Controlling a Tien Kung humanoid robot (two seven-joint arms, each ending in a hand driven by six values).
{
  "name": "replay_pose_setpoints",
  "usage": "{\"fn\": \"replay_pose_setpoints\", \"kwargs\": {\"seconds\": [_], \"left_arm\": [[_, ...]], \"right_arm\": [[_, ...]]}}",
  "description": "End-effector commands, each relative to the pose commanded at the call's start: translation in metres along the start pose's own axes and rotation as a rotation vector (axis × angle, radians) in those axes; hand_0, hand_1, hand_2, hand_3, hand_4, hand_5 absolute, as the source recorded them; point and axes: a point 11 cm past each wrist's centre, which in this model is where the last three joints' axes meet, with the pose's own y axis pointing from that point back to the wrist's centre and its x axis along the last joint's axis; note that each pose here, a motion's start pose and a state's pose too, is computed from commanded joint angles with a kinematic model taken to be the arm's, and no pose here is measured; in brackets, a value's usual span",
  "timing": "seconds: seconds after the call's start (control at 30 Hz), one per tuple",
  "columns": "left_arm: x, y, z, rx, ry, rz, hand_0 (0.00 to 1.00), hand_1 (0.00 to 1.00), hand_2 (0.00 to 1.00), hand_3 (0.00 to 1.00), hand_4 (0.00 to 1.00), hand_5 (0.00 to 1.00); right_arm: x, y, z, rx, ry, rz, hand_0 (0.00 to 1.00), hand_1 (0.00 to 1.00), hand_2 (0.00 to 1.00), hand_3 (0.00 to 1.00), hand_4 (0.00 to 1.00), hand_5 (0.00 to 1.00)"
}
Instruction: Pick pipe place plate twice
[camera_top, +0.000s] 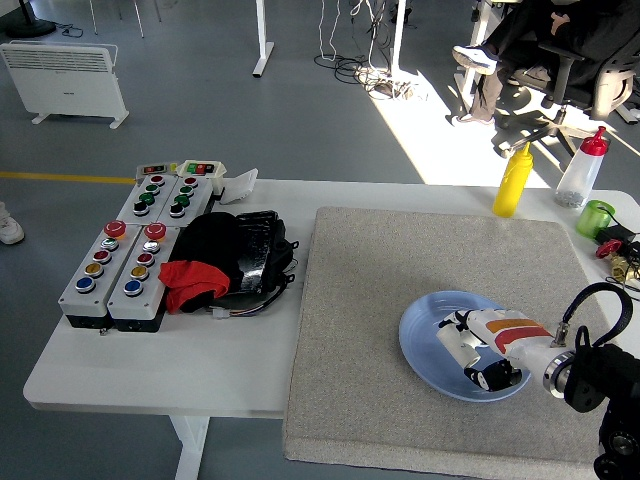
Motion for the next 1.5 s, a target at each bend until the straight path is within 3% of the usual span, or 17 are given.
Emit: {"fn": "replay_pose_setpoints", "kwargs": {"seconds": [0.07,0.1,0.57,0.8,0.87,0.9,1.07,1.1,1.17,1.47,1.5], "left_arm": [[0.000,0.000,0.000,0.000,0.000,0.000,0.675,0.669,0.694,0.631,0.338,0.998],[0.000,0.000,0.000,0.000,0.000,0.000,0.676,0.669,0.692,0.631,0.336,0.998],[0.001,-0.001,-0.004,0.008,-0.004,0.003,0.676,0.668,0.694,0.630,0.337,0.998],[0.002,-0.002,-0.006,0.014,-0.007,0.006,0.675,0.668,0.694,0.631,0.336,0.998],[0.002,-0.002,-0.007,0.017,-0.010,0.007,0.675,0.668,0.694,0.631,0.336,0.998],[0.002,-0.002,-0.007,0.017,-0.010,0.007,0.675,0.667,0.694,0.630,0.336,0.998],[0.003,-0.003,-0.010,0.020,-0.012,0.010,0.675,0.667,0.694,0.630,0.336,0.998],[0.003,-0.003,-0.010,0.020,-0.013,0.010,0.675,0.668,0.694,0.630,0.336,0.998],[0.004,-0.004,-0.010,0.019,-0.013,0.011,0.675,0.668,0.694,0.630,0.336,0.998],[0.004,-0.003,-0.006,0.009,-0.014,0.010,0.675,0.668,0.692,0.630,0.336,0.998],[0.004,-0.002,-0.004,0.005,-0.013,0.009,0.674,0.666,0.692,0.630,0.335,0.998]], "right_arm": [[0.000,-0.001,-0.001,0.004,0.024,0.012,0.943,0.887,0.948,0.906,0.733,0.205],[0.000,-0.001,-0.002,0.009,0.026,0.014,0.994,0.918,0.998,0.965,0.803,0.240],[0.000,0.001,-0.004,0.031,0.005,0.017,0.998,0.925,0.998,0.986,0.805,0.234],[0.012,0.004,0.004,0.037,-0.084,0.116,0.998,0.925,0.998,0.976,0.793,0.230],[0.016,0.006,0.010,0.054,-0.170,0.175,0.998,0.925,0.998,0.976,0.793,0.230],[0.021,0.008,0.012,0.064,-0.202,0.223,0.936,0.864,0.959,0.885,0.585,0.163],[0.030,0.020,0.045,0.068,-0.517,0.464,0.936,0.864,0.959,0.885,0.585,0.163],[0.034,0.026,0.053,0.066,-0.581,0.531,0.875,0.818,0.904,0.856,0.533,0.224],[0.040,0.037,0.069,0.065,-0.697,0.650,0.875,0.818,0.904,0.856,0.533,0.224],[0.035,0.063,0.113,0.071,-1.144,0.780,0.852,0.800,0.883,0.843,0.517,0.268],[0.034,0.068,0.121,0.065,-1.207,0.795,0.822,0.773,0.834,0.798,0.512,0.350]]}}
